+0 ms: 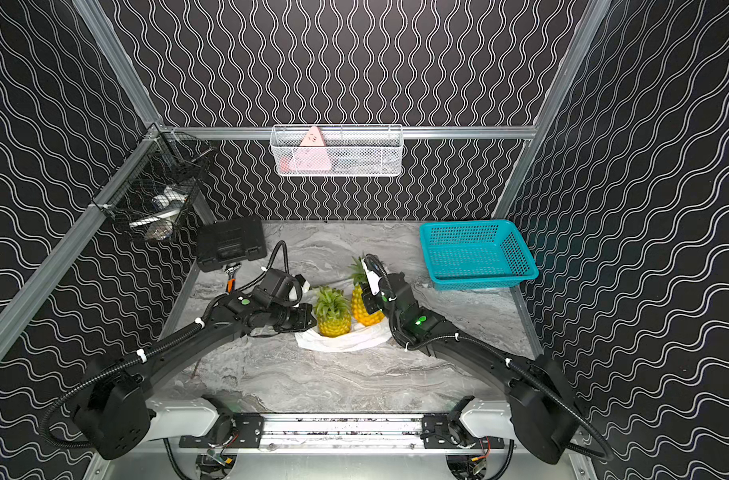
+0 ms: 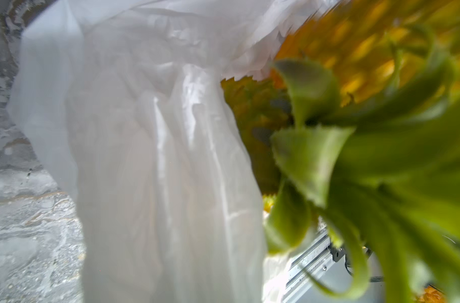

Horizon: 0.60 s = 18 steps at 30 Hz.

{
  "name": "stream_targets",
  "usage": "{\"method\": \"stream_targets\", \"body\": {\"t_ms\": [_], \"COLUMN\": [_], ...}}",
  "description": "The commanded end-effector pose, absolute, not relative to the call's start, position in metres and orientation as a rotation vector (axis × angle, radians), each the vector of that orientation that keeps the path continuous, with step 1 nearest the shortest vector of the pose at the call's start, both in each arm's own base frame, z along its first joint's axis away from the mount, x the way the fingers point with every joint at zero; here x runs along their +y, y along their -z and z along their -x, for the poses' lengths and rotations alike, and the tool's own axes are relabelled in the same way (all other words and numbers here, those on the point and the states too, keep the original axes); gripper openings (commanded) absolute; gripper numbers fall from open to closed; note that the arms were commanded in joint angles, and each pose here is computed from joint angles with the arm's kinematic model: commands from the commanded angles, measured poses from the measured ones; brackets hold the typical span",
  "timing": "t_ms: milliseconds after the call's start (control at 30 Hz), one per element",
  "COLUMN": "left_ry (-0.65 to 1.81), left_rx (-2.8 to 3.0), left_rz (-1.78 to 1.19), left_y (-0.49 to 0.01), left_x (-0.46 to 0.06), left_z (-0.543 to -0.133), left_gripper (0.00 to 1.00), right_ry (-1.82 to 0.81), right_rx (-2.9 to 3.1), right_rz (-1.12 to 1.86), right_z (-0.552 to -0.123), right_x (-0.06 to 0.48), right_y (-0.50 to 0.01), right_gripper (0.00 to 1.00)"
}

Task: Place the pineapple into a plastic bag & tie a knot
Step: Place the pineapple in the plastic bag.

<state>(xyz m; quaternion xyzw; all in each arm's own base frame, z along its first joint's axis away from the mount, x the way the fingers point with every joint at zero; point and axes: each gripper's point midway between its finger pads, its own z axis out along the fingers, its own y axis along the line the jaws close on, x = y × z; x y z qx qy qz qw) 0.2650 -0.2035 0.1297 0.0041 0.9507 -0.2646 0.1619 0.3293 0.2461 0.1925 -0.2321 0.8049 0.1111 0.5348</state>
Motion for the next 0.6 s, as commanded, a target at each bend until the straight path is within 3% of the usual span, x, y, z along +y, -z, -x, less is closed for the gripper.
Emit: {"method": "stream_targets", "body": {"t_ms": [0, 67, 133, 233, 300, 433, 533, 567], "left_ry": [0.761, 0.756, 0.749, 0.739, 0.723, 0.695, 0.694, 0.692], "left_rx": [2.709, 2.714, 2.717, 2.719, 2.718, 2.718, 2.724, 2.725], "left_rz": [-0.012, -0.013, -0.016, -0.022, -0.033, -0.037, -0.041, -0.04], "left_y": [-0.133, -0.132, -0.133, -0.134, -0.136, -0.137, -0.137, -0.137], "left_x": [-0.205, -0.205, -0.205, -0.204, -0.203, -0.199, -0.2, -0.2], "left_z": [-0.267, -0.267, -0.268, -0.269, -0.269, -0.27, -0.27, -0.271], "left_gripper": [0.0, 0.0, 0.0, 0.0, 0.0, 0.0, 0.0, 0.0], "right_ry": [-0.346, -0.383, -0.418, -0.449, -0.468, -0.458, -0.411, -0.404], "right_rx": [1.857, 1.878, 1.904, 1.887, 1.876, 1.997, 2.217, 2.3], "right_rz": [0.542, 0.596, 0.61, 0.599, 0.612, 0.449, 0.265, 0.224], "right_z": [-0.331, -0.326, -0.323, -0.319, -0.314, -0.326, -0.34, -0.341], "right_x": [0.26, 0.268, 0.272, 0.267, 0.257, 0.199, 0.14, 0.126], "right_y": [-0.192, -0.183, -0.193, -0.239, -0.275, -0.309, -0.272, -0.252], "right_gripper": [0.07, 0.16, 0.35, 0.72, 0.86, 0.91, 0.88, 0.82]}}
